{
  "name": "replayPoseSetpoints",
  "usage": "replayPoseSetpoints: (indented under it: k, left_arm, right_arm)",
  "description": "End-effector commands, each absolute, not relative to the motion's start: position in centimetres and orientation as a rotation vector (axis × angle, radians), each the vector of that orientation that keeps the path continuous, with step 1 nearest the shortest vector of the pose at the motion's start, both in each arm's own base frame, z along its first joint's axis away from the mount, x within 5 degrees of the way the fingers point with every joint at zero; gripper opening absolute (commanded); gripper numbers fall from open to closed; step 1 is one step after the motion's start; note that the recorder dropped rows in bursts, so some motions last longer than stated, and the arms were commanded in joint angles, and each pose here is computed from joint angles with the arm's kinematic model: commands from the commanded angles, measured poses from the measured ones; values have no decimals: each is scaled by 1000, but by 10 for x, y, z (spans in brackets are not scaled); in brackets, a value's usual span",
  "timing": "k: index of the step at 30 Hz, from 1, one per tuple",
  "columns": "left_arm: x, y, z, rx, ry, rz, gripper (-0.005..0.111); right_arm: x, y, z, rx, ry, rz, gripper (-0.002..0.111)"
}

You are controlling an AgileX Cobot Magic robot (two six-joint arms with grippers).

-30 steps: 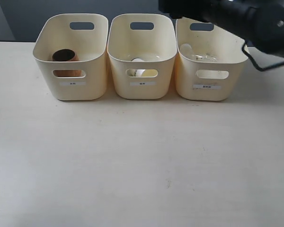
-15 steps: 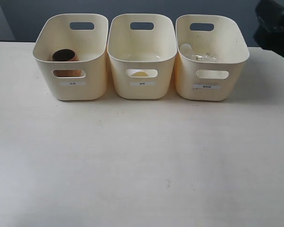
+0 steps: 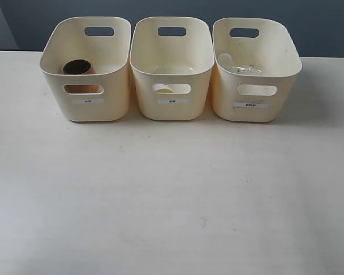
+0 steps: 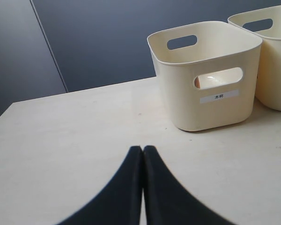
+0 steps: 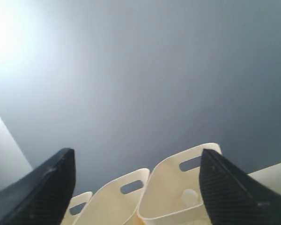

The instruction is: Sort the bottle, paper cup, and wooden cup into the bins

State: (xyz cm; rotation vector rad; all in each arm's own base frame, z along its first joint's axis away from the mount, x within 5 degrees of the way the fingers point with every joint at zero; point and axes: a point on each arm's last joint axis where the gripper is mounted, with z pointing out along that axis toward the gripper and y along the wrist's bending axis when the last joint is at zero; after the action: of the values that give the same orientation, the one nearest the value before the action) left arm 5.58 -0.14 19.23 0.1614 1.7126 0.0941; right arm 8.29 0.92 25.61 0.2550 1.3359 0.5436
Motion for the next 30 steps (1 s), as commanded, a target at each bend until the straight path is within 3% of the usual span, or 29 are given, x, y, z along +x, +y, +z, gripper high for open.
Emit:
replayPoseSetpoints:
  k: [1,9,12,14,18,24,30]
  left_arm:
    - [56,-2,192,161,1708,89,0]
    - [56,-2,192,161,1708,89,0]
    - [56,-2,192,161,1708,89,0]
    - [56,-2,192,161,1708,89,0]
    - [56,-2,192,161,1708,89,0]
    - [56,-2,192,161,1708,89,0]
    - [56,-2,192,161,1708,89,0]
  right_arm:
    - [67,10,247,150,1318,592,70]
    - [52,8,235,37,1256,505,70]
    - [52,10,230,-14,1306,422,65]
    - [53,9,230,-1,1305,395,58]
    - [54,3,228,84,1316,288,29]
    - [56,0,215,192,1451,212,0]
    - [56,3,207,168,1548,212,-1]
